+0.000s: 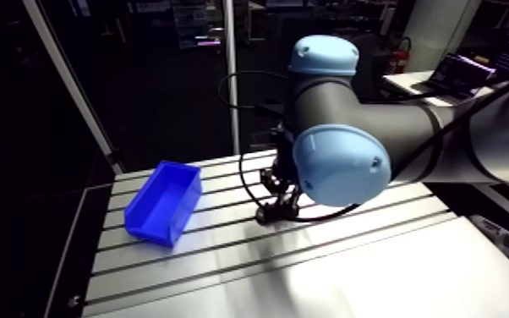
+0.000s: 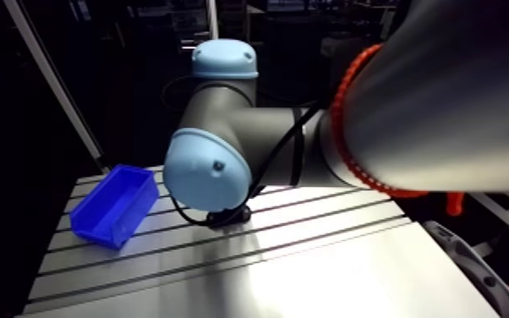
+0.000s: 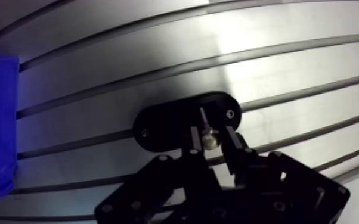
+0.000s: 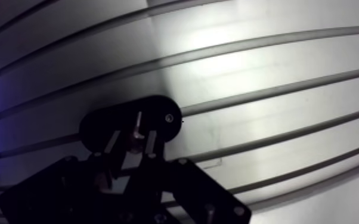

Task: Pick up the M10 bolt and insert it into the hex recess until seated.

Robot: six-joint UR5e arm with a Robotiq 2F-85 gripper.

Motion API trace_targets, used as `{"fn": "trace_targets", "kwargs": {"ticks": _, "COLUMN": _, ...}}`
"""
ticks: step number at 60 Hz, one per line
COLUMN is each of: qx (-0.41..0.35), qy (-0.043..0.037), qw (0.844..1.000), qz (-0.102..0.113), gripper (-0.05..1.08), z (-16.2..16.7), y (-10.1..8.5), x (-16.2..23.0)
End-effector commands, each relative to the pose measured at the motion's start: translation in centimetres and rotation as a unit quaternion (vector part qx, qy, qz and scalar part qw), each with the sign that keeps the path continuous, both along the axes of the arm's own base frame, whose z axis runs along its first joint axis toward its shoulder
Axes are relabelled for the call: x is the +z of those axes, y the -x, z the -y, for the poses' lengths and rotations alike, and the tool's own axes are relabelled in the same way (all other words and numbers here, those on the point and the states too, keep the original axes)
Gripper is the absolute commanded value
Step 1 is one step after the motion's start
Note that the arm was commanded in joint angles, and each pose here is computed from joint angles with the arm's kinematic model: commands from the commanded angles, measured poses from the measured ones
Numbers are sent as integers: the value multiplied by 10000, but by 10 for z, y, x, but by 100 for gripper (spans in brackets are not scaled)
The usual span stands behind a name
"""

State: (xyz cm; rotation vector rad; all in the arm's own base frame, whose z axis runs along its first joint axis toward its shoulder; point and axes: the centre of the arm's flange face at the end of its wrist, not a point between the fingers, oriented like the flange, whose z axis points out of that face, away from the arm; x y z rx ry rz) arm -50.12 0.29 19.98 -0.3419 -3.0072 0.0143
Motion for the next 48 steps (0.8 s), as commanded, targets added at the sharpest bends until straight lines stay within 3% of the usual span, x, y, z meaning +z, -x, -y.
{"fn": "trace_targets", "kwargs": {"ticks": 1, "qx": 1, "qy": 1, "qw": 10000, "qz": 3, "gripper": 69, "z": 0, "y": 0, "x": 0}}
{"fn": "trace_targets", "kwargs": {"ticks": 36, "qx": -7, "qy": 0, "qw": 10000, "qz": 2, "gripper": 76, "z": 0, "y": -1, "x": 0}}
{"fn": "trace_targets", "kwargs": {"ticks": 48, "qx": -2, "qy": 7, "qw": 9999, "qz": -107, "gripper": 78, "z": 0, "y": -1, "x": 10}}
